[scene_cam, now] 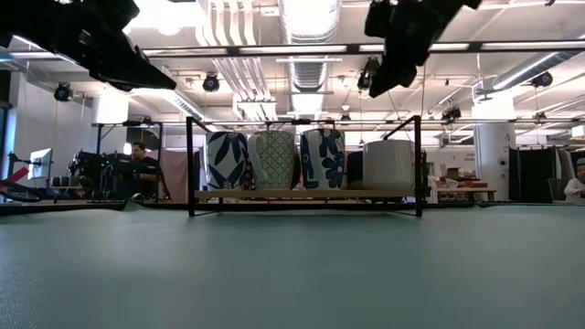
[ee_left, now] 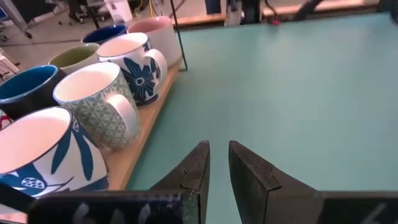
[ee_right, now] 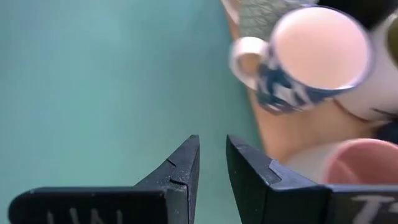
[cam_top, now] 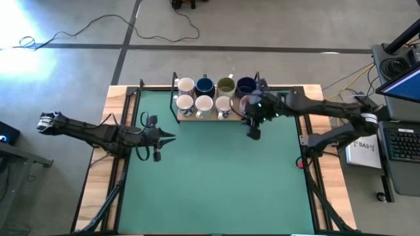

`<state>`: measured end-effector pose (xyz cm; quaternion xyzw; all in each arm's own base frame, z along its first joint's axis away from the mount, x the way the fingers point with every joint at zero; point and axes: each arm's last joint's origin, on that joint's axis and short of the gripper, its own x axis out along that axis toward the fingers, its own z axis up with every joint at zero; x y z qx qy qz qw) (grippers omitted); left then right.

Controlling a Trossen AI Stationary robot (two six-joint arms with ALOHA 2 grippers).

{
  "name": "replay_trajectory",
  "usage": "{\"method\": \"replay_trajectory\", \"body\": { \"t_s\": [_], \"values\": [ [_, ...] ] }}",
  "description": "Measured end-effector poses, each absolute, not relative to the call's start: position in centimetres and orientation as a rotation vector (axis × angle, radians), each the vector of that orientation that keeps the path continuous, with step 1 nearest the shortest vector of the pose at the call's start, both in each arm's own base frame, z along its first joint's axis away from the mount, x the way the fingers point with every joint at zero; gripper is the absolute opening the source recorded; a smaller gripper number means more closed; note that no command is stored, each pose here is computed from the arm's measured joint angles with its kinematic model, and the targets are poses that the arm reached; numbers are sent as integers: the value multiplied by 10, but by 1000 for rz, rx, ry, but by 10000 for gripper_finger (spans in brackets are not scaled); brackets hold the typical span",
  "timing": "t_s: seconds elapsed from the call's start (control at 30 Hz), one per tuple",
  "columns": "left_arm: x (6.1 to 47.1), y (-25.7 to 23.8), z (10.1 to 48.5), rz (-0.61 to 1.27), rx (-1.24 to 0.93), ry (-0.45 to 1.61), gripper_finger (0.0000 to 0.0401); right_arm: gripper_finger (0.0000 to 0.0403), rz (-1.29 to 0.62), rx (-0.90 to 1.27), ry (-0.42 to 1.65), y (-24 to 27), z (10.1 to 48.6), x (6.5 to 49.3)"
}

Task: Place coffee mugs
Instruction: Return to Home Position

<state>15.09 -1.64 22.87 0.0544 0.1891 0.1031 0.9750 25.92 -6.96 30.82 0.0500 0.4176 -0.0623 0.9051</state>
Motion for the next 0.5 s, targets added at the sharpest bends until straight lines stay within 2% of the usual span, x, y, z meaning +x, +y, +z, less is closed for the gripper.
{"method": "replay_trajectory", "body": {
  "t_s": [0.27,0.5],
  "values": [
    [138,-14,204,216,56,185,42,68,-71,129,664,-35,270,239],
    [130,-12,177,219,-2,-4,42,68,-150,136,480,-18,239,221]
  ]
}}
